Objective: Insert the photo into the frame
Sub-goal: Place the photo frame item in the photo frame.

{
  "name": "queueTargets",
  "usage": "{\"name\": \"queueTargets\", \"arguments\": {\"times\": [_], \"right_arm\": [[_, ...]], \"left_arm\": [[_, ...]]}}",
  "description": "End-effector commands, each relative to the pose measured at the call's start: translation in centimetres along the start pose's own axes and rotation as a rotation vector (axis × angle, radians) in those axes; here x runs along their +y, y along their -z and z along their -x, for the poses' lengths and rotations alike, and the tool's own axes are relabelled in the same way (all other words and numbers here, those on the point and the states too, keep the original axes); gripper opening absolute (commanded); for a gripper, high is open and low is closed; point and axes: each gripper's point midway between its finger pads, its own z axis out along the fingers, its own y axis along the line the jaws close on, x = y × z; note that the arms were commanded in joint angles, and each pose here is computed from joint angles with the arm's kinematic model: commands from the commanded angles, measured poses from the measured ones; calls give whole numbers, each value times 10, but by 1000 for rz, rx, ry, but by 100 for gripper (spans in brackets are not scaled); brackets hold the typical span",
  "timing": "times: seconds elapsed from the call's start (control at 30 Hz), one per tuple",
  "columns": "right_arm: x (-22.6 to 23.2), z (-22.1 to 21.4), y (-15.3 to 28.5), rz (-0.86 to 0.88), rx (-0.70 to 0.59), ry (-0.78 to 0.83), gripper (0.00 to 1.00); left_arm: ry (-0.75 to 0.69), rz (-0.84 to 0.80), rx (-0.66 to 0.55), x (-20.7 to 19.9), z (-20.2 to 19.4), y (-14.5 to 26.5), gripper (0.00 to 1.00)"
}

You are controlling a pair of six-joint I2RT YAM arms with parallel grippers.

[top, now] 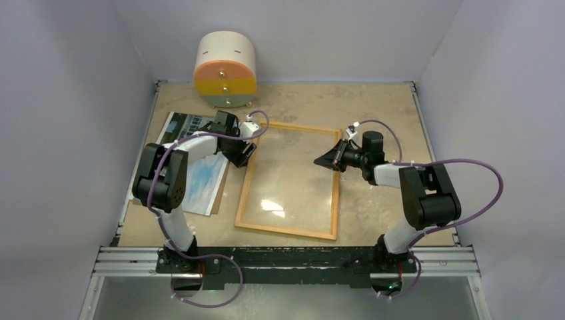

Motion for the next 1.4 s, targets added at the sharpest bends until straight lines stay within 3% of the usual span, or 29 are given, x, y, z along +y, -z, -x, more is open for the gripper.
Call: {"name": "queueTargets", "arguments": {"times": [0.0, 0.43, 0.73, 0.93, 1.0, 1.07, 1.1, 1.37], "right_arm": [[2, -2, -5, -13, 23, 54, 4], [15, -12, -16, 89, 13, -84, 3], [23, -17, -23, 73, 30, -53, 7], [6, -12, -22, -67, 26, 38, 34], [0, -11, -22, -107, 29, 59, 53], [-5, -11, -23, -144, 28, 79, 93], [-7, -10, -24, -163, 27, 91, 98], [-23, -6, -22, -316, 9, 159, 99]], "left_arm": [[0, -70, 95, -22, -29, -10, 63], [-8, -98, 105, -30, -38, -9, 63], [-19, -95, 108, -30, -39, -7, 63], [-21, -74, 110, -26, -38, -5, 63], [-20, -73, 109, -26, -37, -6, 63], [-18, -73, 111, -26, -37, -6, 63], [-18, -73, 113, -25, -38, -6, 63], [-23, -58, 113, -22, -37, -5, 63]]}}
